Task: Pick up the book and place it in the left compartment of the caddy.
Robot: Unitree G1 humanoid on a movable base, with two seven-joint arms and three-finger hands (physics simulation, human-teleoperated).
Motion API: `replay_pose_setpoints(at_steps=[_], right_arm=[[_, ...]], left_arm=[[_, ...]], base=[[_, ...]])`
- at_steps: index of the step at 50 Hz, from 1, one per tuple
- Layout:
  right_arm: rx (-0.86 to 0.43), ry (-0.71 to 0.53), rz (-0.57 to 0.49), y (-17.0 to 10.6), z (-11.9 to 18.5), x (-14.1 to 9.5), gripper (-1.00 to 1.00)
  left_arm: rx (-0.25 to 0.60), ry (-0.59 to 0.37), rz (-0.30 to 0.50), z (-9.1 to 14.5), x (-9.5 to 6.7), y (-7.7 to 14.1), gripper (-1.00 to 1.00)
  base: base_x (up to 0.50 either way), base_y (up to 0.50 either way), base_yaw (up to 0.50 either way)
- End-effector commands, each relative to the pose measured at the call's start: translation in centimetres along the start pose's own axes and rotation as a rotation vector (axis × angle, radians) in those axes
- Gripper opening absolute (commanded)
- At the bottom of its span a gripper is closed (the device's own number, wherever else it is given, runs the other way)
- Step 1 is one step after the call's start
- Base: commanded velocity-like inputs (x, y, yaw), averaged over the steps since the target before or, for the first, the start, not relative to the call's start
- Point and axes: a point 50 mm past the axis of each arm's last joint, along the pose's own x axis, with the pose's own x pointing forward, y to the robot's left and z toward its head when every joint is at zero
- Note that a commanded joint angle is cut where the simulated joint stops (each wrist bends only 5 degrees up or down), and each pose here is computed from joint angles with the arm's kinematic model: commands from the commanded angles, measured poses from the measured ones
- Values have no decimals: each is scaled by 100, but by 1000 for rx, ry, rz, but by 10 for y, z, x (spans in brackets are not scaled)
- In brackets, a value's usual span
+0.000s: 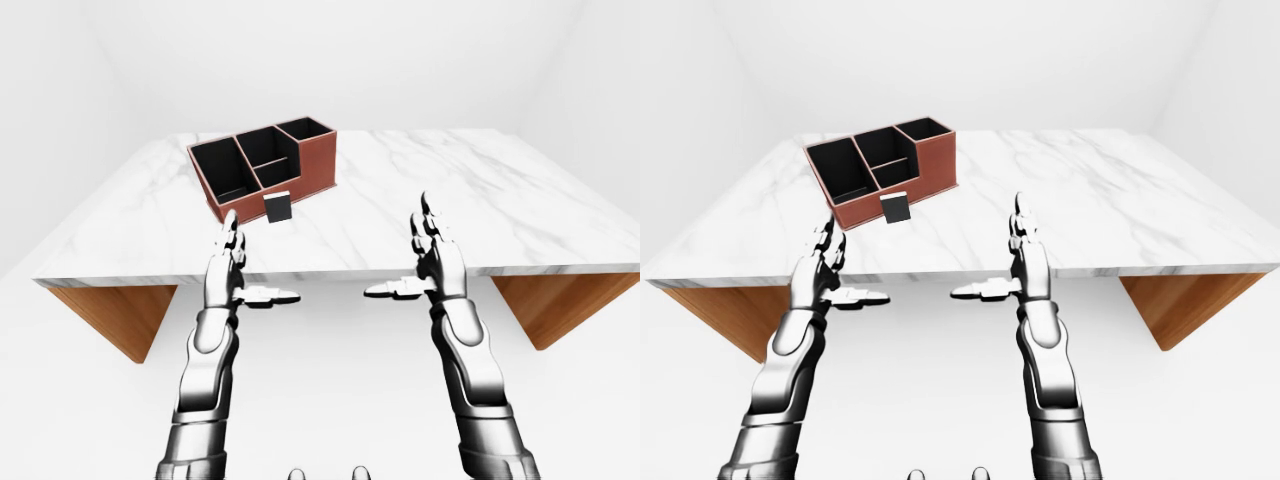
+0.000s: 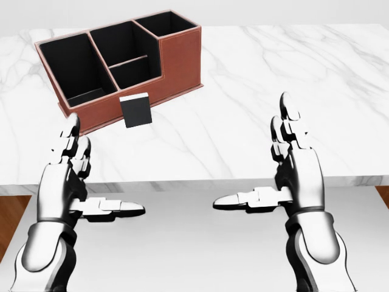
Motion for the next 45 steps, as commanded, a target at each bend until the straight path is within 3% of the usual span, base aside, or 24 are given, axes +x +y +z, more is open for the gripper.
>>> replay_pose_setpoints(at_steps=[1, 11, 30, 45], right_arm=[[-16, -164, 29, 5, 40, 18, 100], [7, -189, 42, 7, 45, 9, 100], [17, -196, 68, 10, 46, 5, 100], [17, -197, 83, 8, 46, -1, 100]], left_arm=[[1, -149, -4, 40, 19, 3, 100], [-6, -224, -3, 56, 11, 0, 100], [-19, -234, 2, 57, 6, -2, 100], [-20, -222, 7, 54, 6, -1, 100]], base=[[0, 0, 0], [0, 3, 0], [8, 50, 0], [30, 47, 0]])
